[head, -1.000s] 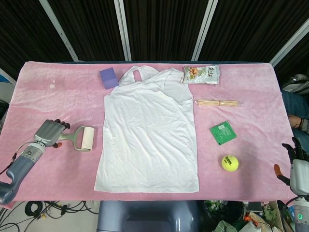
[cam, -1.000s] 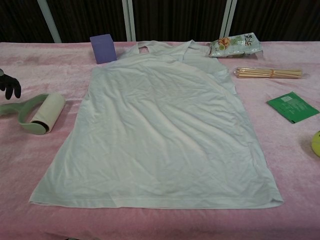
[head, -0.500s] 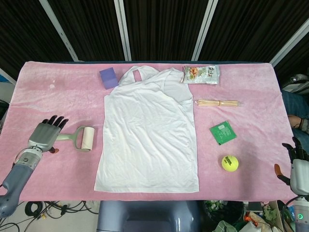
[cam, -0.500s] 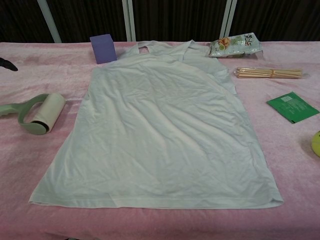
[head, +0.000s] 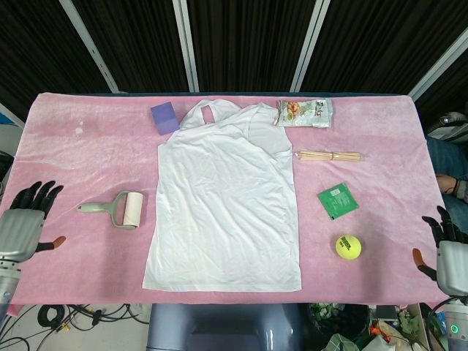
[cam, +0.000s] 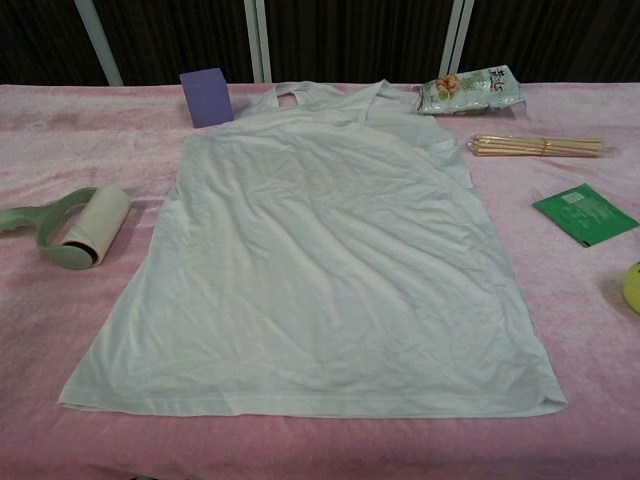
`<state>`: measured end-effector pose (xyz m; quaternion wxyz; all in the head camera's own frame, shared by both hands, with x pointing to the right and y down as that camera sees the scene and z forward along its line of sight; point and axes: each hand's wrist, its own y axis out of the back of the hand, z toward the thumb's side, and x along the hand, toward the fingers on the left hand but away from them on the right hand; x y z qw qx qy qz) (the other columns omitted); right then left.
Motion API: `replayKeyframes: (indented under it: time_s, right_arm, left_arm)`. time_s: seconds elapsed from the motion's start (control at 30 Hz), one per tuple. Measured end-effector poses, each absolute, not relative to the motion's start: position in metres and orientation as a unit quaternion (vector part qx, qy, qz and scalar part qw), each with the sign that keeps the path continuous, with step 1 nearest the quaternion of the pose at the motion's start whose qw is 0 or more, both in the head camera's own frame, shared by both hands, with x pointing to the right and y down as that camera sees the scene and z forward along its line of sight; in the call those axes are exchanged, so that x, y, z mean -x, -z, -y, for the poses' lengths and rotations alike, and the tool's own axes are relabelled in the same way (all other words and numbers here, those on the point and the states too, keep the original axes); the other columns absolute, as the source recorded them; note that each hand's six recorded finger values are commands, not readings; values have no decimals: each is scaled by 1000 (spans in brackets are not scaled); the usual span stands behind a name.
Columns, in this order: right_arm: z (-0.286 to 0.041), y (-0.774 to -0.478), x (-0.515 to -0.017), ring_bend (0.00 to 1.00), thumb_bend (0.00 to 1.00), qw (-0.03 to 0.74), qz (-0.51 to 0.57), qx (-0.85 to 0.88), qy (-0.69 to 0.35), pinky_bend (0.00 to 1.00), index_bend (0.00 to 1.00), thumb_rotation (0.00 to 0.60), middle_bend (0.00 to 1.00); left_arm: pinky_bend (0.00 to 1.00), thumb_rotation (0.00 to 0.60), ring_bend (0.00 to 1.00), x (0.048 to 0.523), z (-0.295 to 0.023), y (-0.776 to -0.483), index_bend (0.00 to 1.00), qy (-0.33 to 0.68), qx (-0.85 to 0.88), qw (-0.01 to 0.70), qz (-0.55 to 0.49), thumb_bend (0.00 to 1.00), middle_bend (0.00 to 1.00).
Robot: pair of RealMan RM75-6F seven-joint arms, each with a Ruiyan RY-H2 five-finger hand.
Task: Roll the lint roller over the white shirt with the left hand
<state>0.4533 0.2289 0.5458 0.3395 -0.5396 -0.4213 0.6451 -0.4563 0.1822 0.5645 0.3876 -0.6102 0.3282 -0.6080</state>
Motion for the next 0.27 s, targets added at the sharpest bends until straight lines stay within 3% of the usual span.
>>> replayKeyframes:
  time_s: [0.1,0.27]
  right_arm:
    - [-229,-546,-450,232,265,346,414,548,-639,265,236,600,55]
    - [-229,-546,-445,232,265,360,400,562,-628,264,236,600,55]
  left_arm:
    - [19,600,0,473,-207,-562,129,608,614,366,-345,119,81]
    - [19,600,0,470,-216,-553,130,589,618,381,-355,119,72]
